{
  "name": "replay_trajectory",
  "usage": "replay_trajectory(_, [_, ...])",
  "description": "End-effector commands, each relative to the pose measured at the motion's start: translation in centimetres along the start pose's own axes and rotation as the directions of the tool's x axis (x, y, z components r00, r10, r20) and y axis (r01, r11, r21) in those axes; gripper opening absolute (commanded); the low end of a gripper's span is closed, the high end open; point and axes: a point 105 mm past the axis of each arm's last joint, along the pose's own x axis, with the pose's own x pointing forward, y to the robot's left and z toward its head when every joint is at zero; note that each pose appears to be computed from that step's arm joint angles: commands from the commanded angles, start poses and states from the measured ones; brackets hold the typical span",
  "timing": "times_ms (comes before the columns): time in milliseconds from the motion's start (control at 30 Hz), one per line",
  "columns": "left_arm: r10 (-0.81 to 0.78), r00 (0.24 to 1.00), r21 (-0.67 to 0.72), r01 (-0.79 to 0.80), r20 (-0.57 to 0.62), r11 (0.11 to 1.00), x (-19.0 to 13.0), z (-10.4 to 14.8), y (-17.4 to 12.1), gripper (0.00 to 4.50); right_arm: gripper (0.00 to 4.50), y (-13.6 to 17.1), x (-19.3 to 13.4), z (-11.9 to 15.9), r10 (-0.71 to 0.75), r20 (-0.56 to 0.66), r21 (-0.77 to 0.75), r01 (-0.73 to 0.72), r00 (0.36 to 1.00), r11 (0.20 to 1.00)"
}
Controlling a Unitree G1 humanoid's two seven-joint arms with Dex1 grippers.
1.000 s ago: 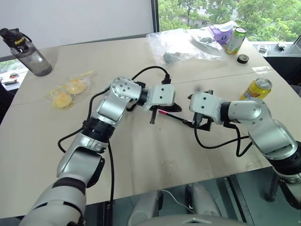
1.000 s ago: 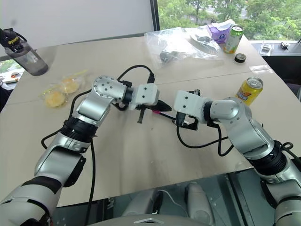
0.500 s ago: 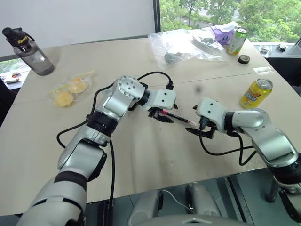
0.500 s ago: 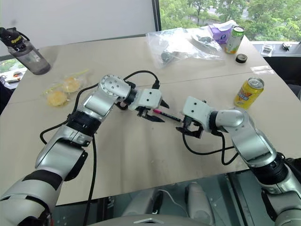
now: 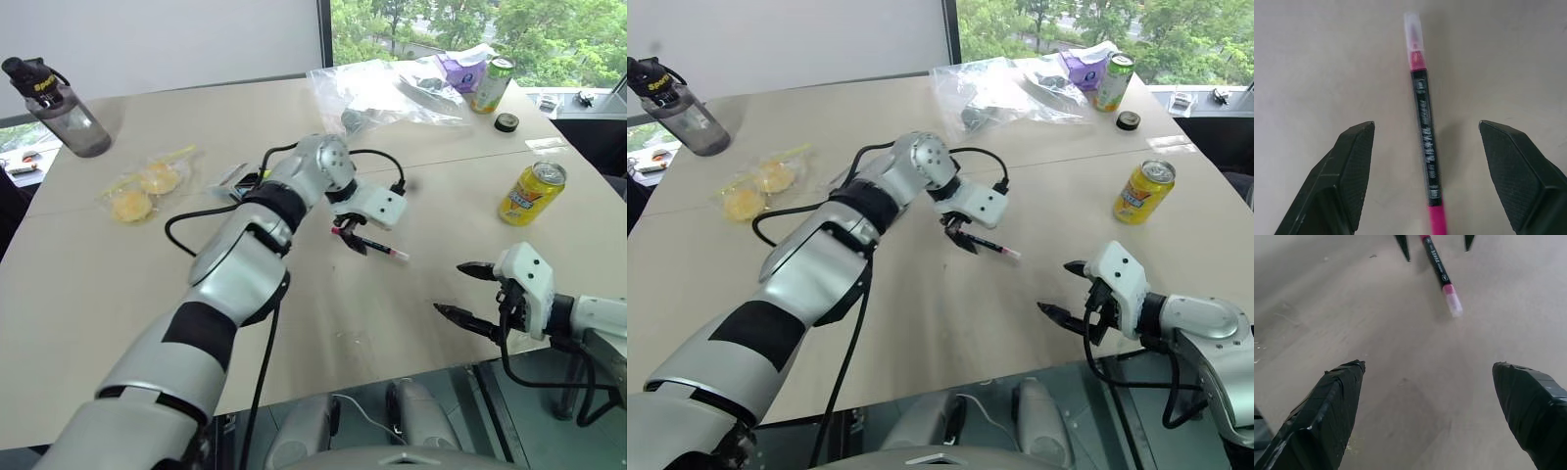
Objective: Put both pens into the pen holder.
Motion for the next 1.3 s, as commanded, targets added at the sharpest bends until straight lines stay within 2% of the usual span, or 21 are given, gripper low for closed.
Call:
replay_trajectory(33, [-0.004,0.992,0.088,0.016,-0.128,0.996,-0.4,0.3,0.8,3.48,4.50,-0.1,-0.5,0.9,-0.045,0.030,-0.031,0.046,0.999,0.998])
replay_trajectory(200, [-0.051,0.974,0.136,0.083,-0.222,0.987,0.3,0.2,0.6,3.48,4.50,-0.4,-1.1,0.2,-0.089,0.008,-0.008,0.089,0.996,0.996])
replay_trajectory(267, [-0.066,0.968,0.130,0.099,-0.241,0.986,0.9,0.1,0.4,3.48,4.50,-0.4,-1.3,0.6,-0.102,0.039,-0.034,0.103,0.994,0.994])
replay_trajectory(367, [-0.072,0.967,0.127,0.106,-0.243,0.986,1.6,0.1,0.2,3.48,4.50,-0.3,-1.4,1.0,-0.104,0.081,-0.029,0.107,0.991,0.994])
replay_trajectory(533, [-0.081,0.972,0.123,0.111,-0.222,0.986,2.7,0.4,-0.1,3.48,4.50,-0.7,-1.8,0.5,-0.138,0.068,-0.038,0.141,0.988,0.989])
replay_trajectory(633, [-0.098,0.971,0.111,0.124,-0.218,0.986,3.1,0.3,-0.4,2.72,4.50,-0.9,-1.8,0.7,-0.145,0.077,-0.040,0.148,0.986,0.988])
replay_trajectory(800, [-0.108,0.970,0.105,0.133,-0.218,0.985,3.4,0.3,-0.6,0.36,4.50,-0.9,-1.8,1.0,-0.142,0.093,-0.040,0.146,0.985,0.988])
replay_trajectory(833, [-0.110,0.970,0.106,0.136,-0.216,0.985,3.5,0.4,-0.6,0.07,4.50,-0.9,-1.7,1.2,-0.139,0.103,-0.040,0.144,0.985,0.989])
replay_trajectory(967, [-0.108,0.972,0.127,0.136,-0.207,0.983,3.4,0.6,-0.6,0.07,4.50,-0.9,-1.5,1.7,-0.136,0.137,-0.029,0.141,0.981,0.990])
replay_trajectory(1100, [-0.012,0.986,0.200,0.047,-0.169,0.979,2.3,1.1,0.5,0.07,4.50,-1.0,-1.7,2.1,-0.137,0.153,-0.029,0.143,0.979,0.989])
replay_trajectory(1200, [0.174,0.982,0.300,-0.146,-0.068,0.943,0.6,2.0,2.3,0.07,4.50,-1.2,-2.2,2.6,-0.147,0.193,-0.015,0.153,0.970,0.988])
replay_trajectory(1300, [0.400,0.917,0.403,-0.371,0.014,0.837,-1.4,1.9,3.8,0.07,4.50,-2.1,-3.3,3.1,-0.183,0.261,0.029,0.182,0.948,0.983])
